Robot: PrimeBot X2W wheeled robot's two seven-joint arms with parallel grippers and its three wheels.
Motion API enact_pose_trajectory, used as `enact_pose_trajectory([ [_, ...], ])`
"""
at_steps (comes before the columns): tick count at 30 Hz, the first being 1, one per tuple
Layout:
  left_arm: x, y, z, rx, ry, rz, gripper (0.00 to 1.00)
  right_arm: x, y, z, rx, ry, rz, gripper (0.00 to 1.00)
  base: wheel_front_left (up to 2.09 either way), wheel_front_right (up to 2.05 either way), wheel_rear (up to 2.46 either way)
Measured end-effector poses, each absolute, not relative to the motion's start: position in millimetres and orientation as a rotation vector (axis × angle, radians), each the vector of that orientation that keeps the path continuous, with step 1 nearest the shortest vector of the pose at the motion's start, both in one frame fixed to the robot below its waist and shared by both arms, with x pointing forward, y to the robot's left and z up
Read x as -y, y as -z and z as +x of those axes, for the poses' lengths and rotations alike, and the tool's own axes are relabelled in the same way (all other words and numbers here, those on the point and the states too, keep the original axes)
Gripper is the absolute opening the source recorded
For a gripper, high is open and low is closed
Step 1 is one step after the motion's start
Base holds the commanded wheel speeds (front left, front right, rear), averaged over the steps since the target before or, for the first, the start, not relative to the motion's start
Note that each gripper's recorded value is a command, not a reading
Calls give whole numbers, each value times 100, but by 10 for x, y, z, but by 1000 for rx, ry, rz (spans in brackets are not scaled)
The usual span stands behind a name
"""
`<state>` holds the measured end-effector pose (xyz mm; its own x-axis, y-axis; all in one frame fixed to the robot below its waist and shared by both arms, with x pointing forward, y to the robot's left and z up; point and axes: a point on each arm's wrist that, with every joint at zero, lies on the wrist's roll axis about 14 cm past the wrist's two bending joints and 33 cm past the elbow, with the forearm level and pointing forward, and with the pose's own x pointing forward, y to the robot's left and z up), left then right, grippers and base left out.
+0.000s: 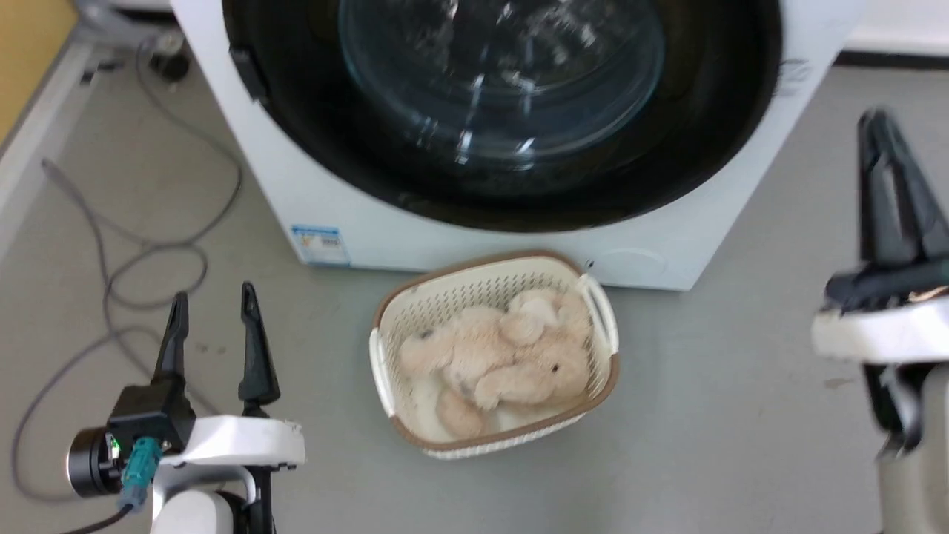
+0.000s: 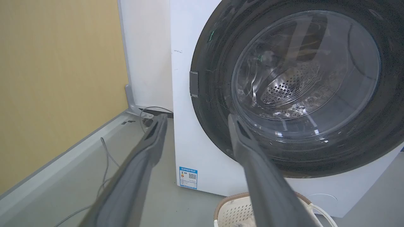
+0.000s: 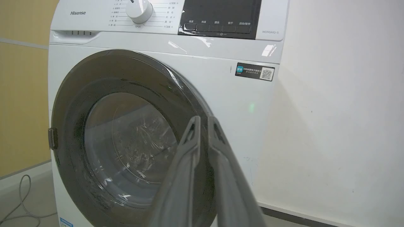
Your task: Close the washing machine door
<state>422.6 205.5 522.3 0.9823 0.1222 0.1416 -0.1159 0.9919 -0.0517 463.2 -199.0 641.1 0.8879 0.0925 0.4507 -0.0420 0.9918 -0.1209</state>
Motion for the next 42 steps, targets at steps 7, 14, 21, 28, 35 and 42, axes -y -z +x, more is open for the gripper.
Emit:
enact_pose_trajectory([
  [7, -1938, -5342, 4097, 172, -94, -50, 100, 2092, -6119, 4213, 385, -32, -37, 100, 0, 0, 0],
  [14, -1805, -5342, 3940, 167, -53, -31, 100, 2159, -5632, 3805, 249, 18, 47, 100, 0, 0, 0],
  [21, -1675, -5302, 3878, 153, -14, -33, 100, 2209, -5397, 3579, 186, 50, 76, 100, 0, 0, 0],
  [28, -1651, -5267, 3867, 141, -8, -43, 0, 2214, -5371, 3540, 179, 55, 80, 0, 0, 0, 0],
  [35, -1669, -5257, 3858, 130, -12, -42, 0, 2186, -5358, 3559, 166, 46, 80, 0, 0, 0, 0],
  [42, -1680, -5251, 3850, 120, -14, -41, 0, 2152, -5359, 3577, 158, 34, 73, 0, 0, 0, 0],
])
